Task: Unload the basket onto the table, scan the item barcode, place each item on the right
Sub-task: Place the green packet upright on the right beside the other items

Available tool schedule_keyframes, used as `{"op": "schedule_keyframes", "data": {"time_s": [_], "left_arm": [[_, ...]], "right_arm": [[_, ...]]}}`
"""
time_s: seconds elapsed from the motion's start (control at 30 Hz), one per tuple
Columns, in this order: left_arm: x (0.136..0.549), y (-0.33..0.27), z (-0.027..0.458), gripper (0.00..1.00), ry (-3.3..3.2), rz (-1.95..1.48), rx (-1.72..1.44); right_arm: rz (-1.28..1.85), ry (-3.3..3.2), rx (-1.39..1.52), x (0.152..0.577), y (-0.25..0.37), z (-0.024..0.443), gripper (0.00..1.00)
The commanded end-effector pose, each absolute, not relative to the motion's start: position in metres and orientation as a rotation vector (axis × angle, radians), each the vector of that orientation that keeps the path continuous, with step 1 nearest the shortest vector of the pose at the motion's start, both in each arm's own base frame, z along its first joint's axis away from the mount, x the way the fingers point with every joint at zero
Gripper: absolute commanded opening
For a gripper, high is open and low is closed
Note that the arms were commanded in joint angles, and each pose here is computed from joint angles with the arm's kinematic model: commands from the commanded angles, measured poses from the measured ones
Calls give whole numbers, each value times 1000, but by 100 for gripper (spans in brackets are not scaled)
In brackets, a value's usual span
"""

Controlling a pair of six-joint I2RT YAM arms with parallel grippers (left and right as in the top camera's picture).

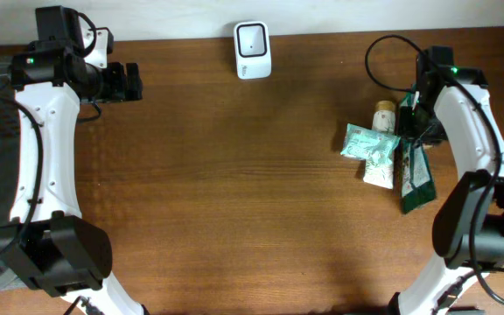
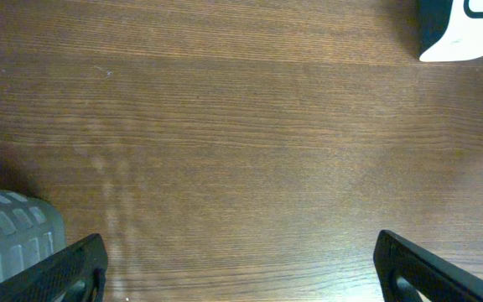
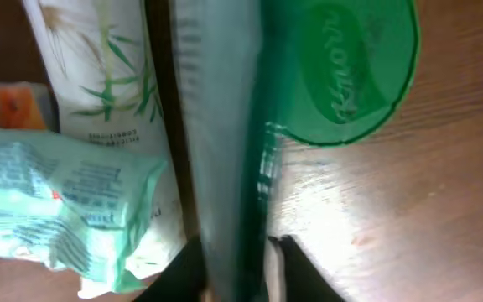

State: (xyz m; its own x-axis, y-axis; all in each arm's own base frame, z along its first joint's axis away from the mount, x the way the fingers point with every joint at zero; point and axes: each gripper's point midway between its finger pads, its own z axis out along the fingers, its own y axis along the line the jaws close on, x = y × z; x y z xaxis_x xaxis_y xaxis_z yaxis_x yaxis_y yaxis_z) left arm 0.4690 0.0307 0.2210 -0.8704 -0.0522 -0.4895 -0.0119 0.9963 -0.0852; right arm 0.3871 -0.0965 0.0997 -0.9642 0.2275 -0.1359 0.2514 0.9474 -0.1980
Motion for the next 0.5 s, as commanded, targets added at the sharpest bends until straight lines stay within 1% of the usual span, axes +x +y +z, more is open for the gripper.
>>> {"op": "schedule_keyframes", "data": {"time_s": [0.0,0.03,0.1,0.17,0.2,0.27,0.3,0.37,0.47], "left_arm": [[469,34,227,99,2610,-104,-50],[469,34,227,99,2610,-104,-51],[469,34,227,99,2610,-104,-51],[469,34,227,99,2610,-104,-50],[469,34,227,99,2610,-104,-50],[469,34,227,99,2610,-104,-51],[469,34,227,99,2610,-104,-50],[469,34,227,99,2610,-103,-50],[469,34,227,99,2610,-104,-51]], "right_arm": [[-151,2952,367,399,-80,114,47],[-92,2936,359,404,-73,126,50],[-81,2893,336,411,-68,155,53],[-80,2844,321,415,-65,192,67],[-78,2803,323,416,-65,220,72],[-29,2754,306,415,-58,254,72],[51,2721,271,411,-43,280,72],[162,2696,191,402,-15,306,72],[199,2653,17,378,28,340,71]]}}
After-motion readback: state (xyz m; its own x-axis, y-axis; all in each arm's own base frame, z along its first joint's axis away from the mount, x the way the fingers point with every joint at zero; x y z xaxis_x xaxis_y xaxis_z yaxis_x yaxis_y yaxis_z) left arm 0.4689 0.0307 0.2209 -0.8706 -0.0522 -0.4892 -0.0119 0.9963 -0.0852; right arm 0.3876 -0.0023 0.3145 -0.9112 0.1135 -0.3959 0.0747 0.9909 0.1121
